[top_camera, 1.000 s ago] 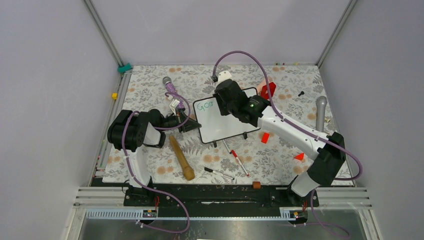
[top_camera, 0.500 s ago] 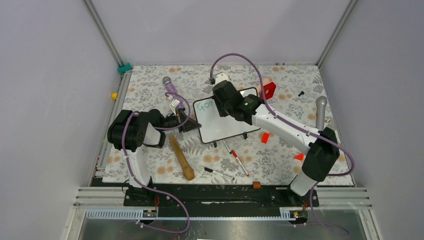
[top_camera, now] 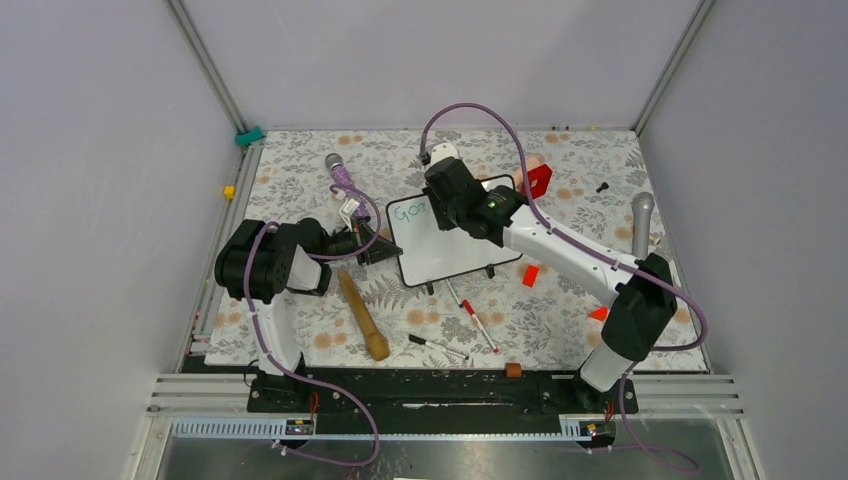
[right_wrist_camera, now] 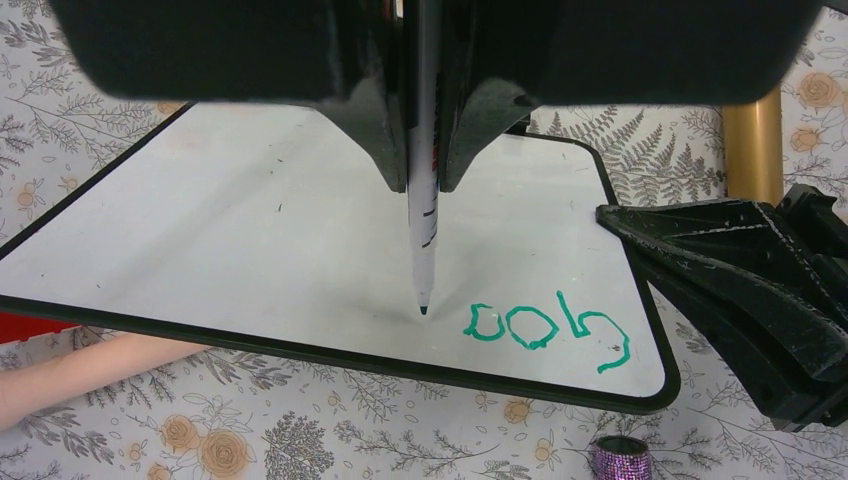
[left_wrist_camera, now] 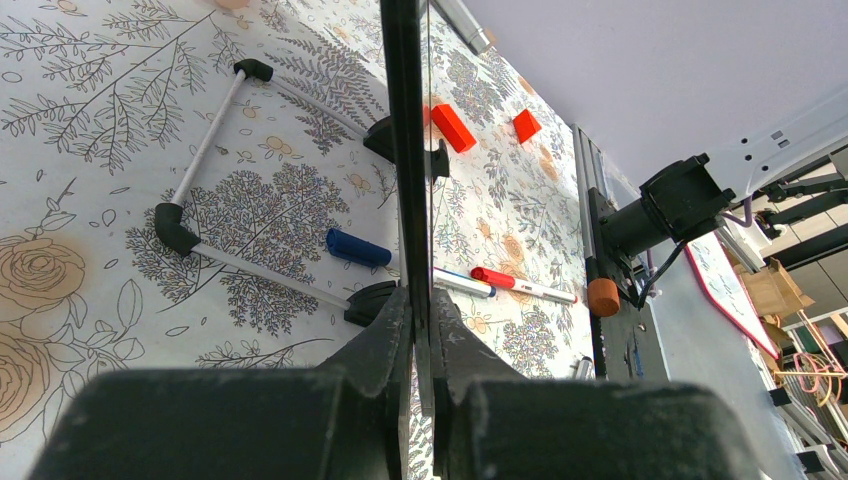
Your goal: Write a sentence on the whiteboard
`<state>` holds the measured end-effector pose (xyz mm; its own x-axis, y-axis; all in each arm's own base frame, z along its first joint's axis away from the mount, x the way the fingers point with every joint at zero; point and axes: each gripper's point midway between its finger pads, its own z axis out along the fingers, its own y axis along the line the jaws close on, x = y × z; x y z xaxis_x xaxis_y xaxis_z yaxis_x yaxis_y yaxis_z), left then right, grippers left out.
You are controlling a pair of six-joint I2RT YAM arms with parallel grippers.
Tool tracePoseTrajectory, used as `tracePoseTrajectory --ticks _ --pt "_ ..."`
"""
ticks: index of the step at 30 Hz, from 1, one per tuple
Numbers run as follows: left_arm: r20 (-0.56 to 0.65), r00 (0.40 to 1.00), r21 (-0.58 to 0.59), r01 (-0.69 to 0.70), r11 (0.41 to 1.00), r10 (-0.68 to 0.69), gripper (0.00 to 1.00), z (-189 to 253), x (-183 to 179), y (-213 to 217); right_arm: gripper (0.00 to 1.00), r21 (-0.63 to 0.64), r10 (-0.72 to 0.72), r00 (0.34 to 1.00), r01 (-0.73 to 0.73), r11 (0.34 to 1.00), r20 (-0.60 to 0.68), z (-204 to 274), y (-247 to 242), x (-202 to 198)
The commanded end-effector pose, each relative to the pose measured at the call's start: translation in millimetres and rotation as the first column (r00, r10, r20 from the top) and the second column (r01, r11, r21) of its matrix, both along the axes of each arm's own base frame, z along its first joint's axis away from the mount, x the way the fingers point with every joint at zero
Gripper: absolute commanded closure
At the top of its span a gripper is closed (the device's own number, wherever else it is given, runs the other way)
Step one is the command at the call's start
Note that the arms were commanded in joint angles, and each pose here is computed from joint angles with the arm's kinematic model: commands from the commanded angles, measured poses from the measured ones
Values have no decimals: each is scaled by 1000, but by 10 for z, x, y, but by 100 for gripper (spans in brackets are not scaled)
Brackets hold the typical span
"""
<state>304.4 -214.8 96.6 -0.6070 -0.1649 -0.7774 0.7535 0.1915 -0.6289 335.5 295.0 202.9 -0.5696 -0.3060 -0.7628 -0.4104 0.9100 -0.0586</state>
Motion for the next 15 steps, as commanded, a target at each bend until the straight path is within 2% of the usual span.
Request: tracePoseTrajectory --ticks 1,12,15 --pt "113 993 14 32 999 -33 100 49 -31 -17 100 25 -19 1000 19 1000 19 128 33 100" --pt "114 993 14 34 999 -35 100 48 -37 -20 100 15 -19 1000 19 1000 7 71 69 133" --pt "113 993 14 34 999 -36 100 46 -38 -20 100 22 20 1000 -19 1000 -14 53 123 92"
